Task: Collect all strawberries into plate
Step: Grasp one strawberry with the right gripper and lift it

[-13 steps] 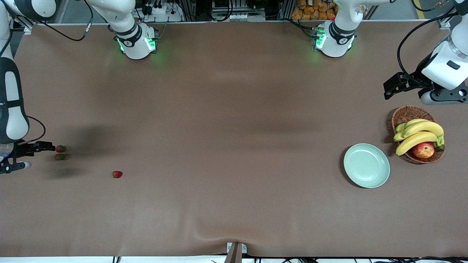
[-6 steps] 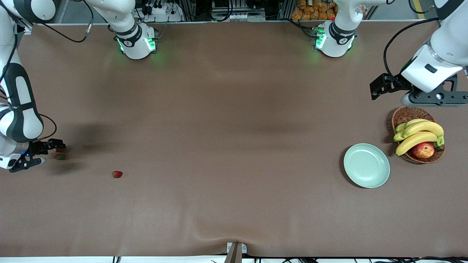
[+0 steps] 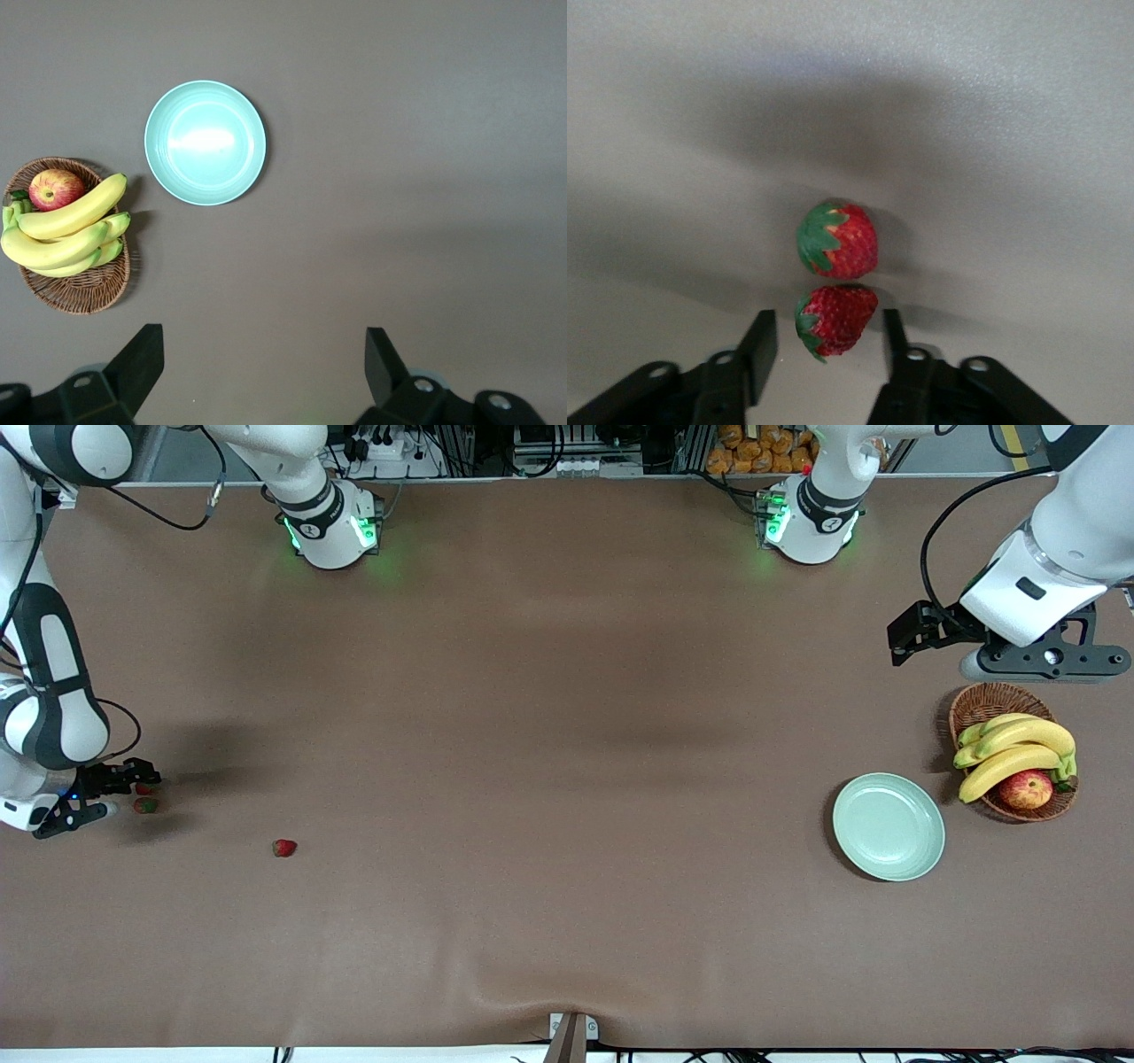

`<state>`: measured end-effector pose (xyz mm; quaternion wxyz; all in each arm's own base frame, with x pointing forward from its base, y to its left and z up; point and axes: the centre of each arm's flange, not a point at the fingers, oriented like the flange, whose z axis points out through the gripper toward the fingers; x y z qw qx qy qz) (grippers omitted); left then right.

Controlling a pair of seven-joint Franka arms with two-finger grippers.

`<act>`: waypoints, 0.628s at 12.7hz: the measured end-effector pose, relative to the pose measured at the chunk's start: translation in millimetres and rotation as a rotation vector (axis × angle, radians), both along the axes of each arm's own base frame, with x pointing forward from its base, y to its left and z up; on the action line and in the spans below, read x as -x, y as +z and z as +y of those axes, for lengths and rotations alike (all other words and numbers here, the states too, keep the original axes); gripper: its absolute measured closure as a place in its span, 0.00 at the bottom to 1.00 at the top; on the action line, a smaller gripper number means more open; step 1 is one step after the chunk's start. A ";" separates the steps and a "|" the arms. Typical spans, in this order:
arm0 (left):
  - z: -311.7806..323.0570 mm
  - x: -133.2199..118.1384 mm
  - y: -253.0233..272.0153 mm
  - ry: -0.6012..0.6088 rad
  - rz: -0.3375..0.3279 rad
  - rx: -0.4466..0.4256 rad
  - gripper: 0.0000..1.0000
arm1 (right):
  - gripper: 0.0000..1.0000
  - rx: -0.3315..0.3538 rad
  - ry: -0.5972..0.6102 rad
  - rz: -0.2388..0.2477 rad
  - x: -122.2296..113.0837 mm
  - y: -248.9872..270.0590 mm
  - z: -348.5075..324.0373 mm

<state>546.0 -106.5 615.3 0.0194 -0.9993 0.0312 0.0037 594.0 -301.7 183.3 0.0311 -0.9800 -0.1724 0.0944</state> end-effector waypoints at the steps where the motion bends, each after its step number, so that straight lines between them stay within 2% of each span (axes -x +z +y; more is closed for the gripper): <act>1: 0.1 -0.5 0.4 0.000 -0.004 0.001 0.00 | 0.49 0.000 0.001 0.000 -0.1 -0.1 0.3; 3: 0.0 -1.1 0.9 0.000 -0.010 0.002 0.00 | 0.66 -0.001 0.006 -0.004 -1.8 1.9 1.8; 6: 3.5 -1.9 1.0 0.006 -0.011 0.002 0.00 | 0.66 -0.010 0.020 -0.006 -8.5 6.9 10.1; 8: 8.5 -2.9 1.0 0.015 -0.012 0.002 0.00 | 0.66 -0.018 0.027 0.011 -15.0 20.7 10.3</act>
